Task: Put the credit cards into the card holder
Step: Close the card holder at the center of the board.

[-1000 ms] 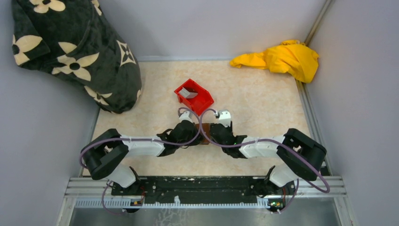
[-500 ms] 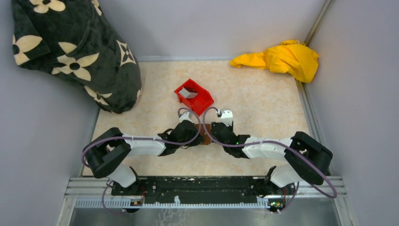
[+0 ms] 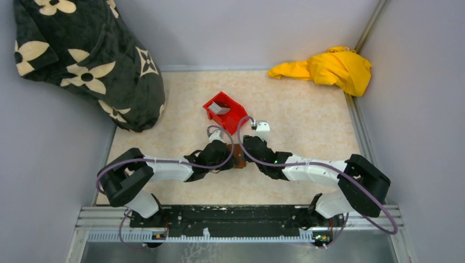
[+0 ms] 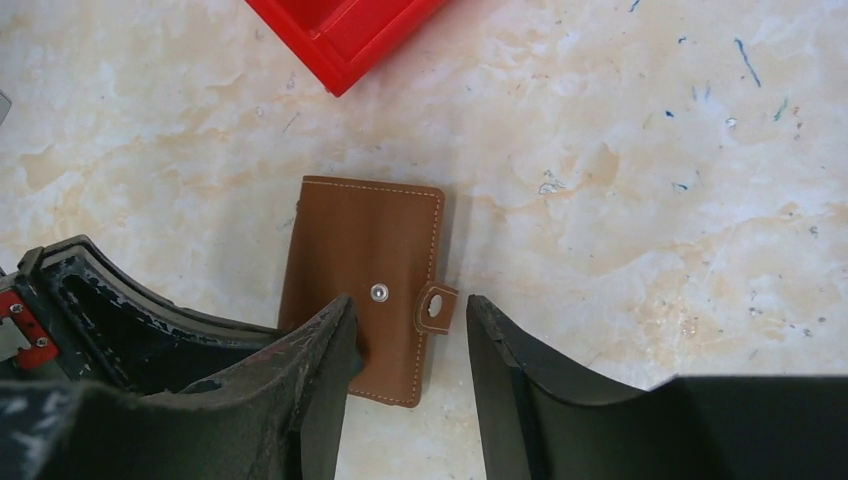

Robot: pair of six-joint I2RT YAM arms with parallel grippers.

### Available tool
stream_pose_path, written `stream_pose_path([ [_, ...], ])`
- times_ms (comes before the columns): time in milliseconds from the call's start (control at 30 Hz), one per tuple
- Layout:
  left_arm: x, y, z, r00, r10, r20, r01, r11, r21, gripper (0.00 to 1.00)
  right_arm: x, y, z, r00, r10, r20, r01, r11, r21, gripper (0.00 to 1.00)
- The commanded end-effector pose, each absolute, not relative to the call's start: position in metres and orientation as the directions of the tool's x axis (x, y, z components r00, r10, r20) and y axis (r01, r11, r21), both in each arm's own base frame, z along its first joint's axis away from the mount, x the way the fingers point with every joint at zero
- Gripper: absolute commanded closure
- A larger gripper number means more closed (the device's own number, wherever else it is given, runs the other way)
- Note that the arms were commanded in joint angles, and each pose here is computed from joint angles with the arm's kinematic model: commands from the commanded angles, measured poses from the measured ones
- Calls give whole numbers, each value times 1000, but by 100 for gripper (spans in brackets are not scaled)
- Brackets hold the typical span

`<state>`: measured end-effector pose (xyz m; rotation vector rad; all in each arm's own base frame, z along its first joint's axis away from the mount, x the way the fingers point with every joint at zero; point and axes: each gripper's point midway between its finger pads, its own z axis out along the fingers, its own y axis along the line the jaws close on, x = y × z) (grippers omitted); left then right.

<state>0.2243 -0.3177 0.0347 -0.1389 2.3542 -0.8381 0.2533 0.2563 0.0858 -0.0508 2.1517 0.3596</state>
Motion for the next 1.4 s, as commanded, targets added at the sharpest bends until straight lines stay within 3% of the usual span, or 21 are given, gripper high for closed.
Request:
stream_pose_path([
  [0, 213, -306, 11, -828, -257, -498, 84, 822, -564, 95, 257, 273, 97, -581, 128, -804, -170, 947, 274, 56],
  [667, 210, -306, 9, -831, -259, -492, 88, 813, -576, 95, 260, 282, 76, -630, 75, -773, -155, 963, 220, 67],
  [1167, 209, -307, 7, -835, -258, -487, 86, 812, -578, 95, 262, 280, 72, -636, 71, -769, -145, 967, 210, 85],
  [1367, 209, -306, 6, -836, -257, -485, 85, 812, -577, 95, 265, 282, 77, -628, 72, -775, -147, 967, 209, 82],
])
